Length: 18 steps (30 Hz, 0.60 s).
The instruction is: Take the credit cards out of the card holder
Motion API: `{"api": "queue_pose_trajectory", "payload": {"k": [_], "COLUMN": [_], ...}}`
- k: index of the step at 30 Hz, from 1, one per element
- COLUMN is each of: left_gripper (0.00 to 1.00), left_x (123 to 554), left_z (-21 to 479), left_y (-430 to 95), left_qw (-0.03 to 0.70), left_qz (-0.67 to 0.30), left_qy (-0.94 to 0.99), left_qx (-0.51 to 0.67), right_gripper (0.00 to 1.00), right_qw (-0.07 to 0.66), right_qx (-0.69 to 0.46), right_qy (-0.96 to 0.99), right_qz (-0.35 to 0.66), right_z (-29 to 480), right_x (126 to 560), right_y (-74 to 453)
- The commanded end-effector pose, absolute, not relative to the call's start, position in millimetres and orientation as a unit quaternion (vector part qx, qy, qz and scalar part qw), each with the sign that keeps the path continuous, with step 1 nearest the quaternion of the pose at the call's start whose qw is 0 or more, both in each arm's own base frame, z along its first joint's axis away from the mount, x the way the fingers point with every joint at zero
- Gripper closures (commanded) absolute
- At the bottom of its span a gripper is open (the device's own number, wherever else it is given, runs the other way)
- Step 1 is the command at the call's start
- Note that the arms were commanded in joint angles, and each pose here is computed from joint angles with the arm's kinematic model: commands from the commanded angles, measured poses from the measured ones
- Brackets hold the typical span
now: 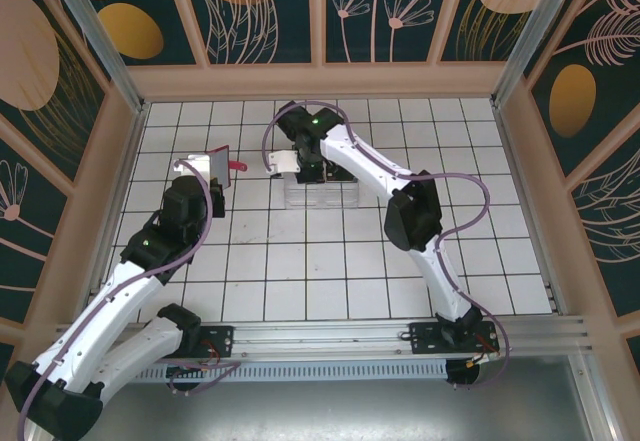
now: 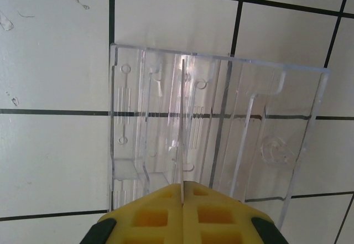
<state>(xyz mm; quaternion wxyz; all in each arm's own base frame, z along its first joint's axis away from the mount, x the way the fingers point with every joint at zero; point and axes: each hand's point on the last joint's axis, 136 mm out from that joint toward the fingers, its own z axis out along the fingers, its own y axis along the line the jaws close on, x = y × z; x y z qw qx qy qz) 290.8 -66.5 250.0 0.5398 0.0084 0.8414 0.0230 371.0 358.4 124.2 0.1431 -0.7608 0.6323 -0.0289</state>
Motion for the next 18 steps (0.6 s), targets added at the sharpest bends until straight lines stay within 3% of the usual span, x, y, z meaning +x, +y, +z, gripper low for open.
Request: {"api": "queue_pose_trajectory", "payload": {"k": [1, 7, 18], "left_gripper": [1.0, 1.0, 1.0], "left_x": [292.2, 291.9, 293.2], "left_z": [258.3, 258.3, 255.8], "left_y": [-63.0, -64.0, -66.4], "left_qw": [0.557, 0.558, 0.555], "left_qz": [0.029, 0.026, 0.026], "left_qy": [0.83, 0.83, 0.831], "left_qx": [0.006, 0.007, 0.015], "right_gripper": [1.0, 1.0, 1.0], "right_qw": [0.12, 0.121, 0.17], "right_qx": [-0.768, -0.765, -0.755], "right_qy": [0.628, 0.631, 0.628], "right_qz": [-0.037, -0.036, -0.081], "right_z": [111.6, 106.6, 154.3], "right_x": [372.5, 375.8, 383.1], "right_y": [351.9, 353.7, 355.0]}}
